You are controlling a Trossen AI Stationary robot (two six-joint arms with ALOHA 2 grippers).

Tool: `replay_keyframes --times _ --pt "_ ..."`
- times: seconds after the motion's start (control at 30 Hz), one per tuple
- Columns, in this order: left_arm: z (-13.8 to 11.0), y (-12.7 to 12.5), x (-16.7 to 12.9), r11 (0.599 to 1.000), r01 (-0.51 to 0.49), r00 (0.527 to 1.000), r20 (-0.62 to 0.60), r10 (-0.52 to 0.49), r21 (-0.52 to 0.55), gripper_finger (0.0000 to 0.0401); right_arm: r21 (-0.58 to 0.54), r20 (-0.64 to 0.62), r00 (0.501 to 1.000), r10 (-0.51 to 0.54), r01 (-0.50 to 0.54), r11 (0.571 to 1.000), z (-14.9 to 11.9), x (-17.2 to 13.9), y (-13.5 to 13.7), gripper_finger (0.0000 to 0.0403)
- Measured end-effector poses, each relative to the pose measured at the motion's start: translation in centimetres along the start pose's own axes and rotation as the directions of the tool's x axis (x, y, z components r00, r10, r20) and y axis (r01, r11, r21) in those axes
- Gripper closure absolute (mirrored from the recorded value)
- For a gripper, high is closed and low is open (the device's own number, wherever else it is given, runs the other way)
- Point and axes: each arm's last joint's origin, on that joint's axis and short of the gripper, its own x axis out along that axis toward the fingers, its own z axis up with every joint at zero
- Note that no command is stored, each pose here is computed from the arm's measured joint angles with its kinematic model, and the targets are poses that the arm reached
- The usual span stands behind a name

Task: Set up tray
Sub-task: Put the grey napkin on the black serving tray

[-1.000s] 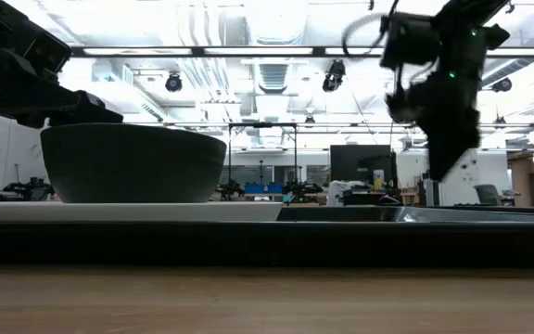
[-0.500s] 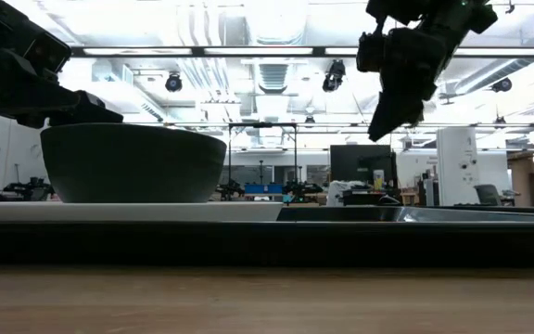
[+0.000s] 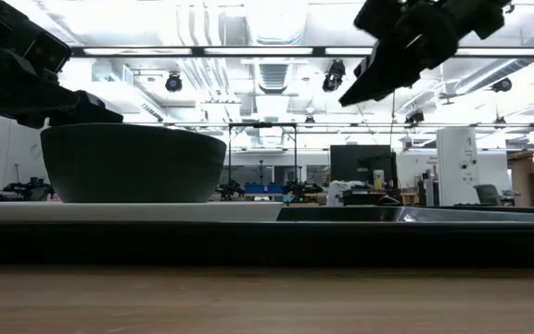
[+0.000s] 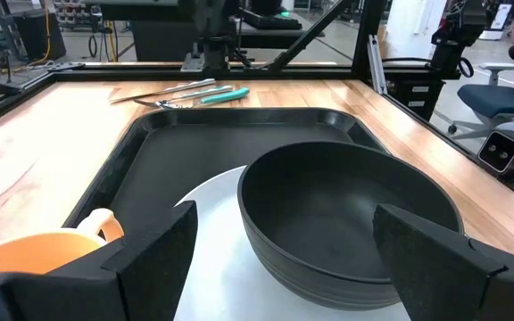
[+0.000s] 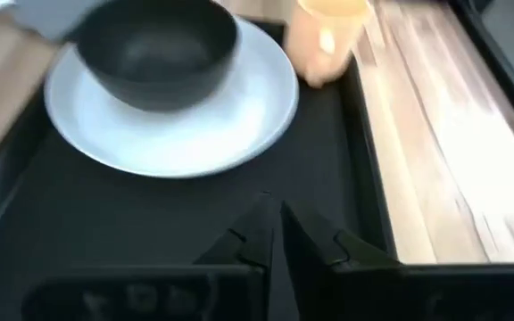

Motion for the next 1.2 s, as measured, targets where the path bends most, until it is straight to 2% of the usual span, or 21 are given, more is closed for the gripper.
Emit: replay_keyframes --times 0.17,0.37,0.63,0.97,1.2 --pt "0.0 0.0 0.0 1.0 0.0 1.0 0.0 0.0 0.0 0.0086 -0.076 0.12 0.992 0.032 -0.023 0.997 -1.3 -0.6 1.0 0.0394" --pt "0.0 0.0 0.0 1.0 0.0 1.0 -0.002 0.0 0.0 0.0086 -0.085 0.19 0.979 0.072 -0.057 0.995 -3.8 -1.6 1.1 0.0394" --pt "0.0 0.0 0.0 1.0 0.0 1.0 -0.002 0.0 -0.031 0.0086 -0.096 0.349 0.935 0.062 -0.03 0.995 -6.5 -3.7 1.0 0.0394" --pt "-0.1 0.0 0.0 0.999 0.0 1.0 -0.006 0.0 -0.033 0.0086 -0.108 0.416 0.907 0.058 -0.015 0.994 -10.1 -5.7 1.0 0.0394" --pt "0.0 0.0 0.0 0.999 0.0 1.0 -0.006 0.0 -0.034 0.0086 -0.137 0.511 0.858 0.052 0.022 0.99 -11.9 -6.8 1.0 0.0394"
